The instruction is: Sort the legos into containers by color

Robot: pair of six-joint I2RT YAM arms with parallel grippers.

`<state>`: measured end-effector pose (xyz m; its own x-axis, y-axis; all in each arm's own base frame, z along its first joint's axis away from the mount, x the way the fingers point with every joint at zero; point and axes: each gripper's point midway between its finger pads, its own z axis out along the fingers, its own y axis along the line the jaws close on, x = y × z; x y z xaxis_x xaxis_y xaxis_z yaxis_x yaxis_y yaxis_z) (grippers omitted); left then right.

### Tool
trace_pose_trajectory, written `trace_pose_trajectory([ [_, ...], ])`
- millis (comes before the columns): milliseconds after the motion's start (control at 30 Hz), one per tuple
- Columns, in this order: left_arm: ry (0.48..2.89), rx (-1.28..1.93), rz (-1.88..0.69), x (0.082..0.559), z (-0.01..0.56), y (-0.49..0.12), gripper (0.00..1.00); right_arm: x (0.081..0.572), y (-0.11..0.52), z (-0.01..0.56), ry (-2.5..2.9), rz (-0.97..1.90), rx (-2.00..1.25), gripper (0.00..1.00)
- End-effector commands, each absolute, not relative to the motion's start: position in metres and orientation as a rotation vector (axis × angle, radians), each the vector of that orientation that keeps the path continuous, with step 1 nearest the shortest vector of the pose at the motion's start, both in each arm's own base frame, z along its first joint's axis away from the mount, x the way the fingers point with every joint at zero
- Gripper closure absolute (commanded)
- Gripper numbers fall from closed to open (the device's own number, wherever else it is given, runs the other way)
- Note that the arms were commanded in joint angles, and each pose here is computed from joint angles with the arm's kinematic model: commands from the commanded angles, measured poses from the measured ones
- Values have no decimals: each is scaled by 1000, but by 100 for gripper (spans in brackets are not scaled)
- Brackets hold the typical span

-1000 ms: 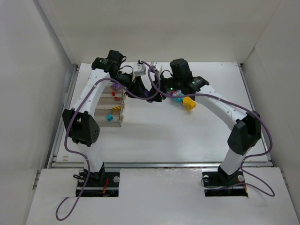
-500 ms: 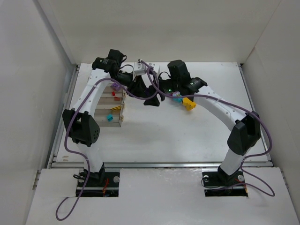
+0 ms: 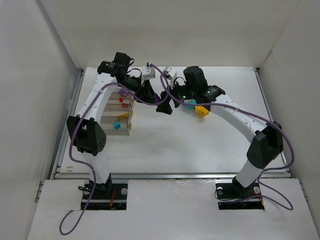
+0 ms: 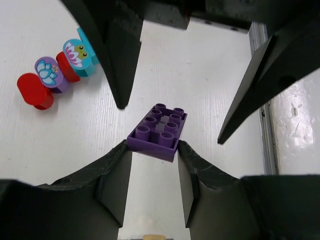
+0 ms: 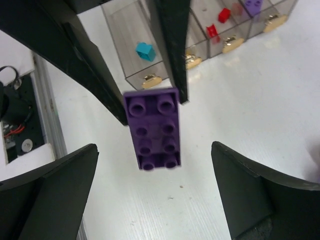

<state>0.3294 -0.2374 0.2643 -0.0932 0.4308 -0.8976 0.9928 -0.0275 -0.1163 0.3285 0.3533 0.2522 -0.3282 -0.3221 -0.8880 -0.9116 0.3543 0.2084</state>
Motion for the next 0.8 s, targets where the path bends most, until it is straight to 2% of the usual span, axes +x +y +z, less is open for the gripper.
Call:
trace_pose_trajectory([
  [0, 1626, 1492, -1077, 335, 265, -234, 100, 345, 338, 288, 1755, 893, -971, 0],
  [300, 1729, 1403, -998, 366, 251, -231, 100, 370, 310, 280, 1831, 781, -849, 0],
  [400, 1782, 1335, -900, 384, 250, -223, 100, 380, 294, 272, 1869, 730, -791, 0],
  [533, 1814, 1117, -641, 440, 264, -205, 100, 386, 279, 274, 1886, 690, -740, 0],
  [567, 1935, 974, -533, 457, 247, -189, 100, 386, 279, 274, 1886, 689, -740, 0],
  [633, 1969, 804, -364, 479, 253, -164, 100, 390, 275, 274, 1893, 659, -720, 0],
  [667, 1982, 670, -195, 500, 254, -140, 100, 391, 274, 273, 1895, 650, -715, 0],
  [767, 2045, 449, -35, 513, 240, -101, 100, 397, 272, 277, 1885, 625, -682, 0],
])
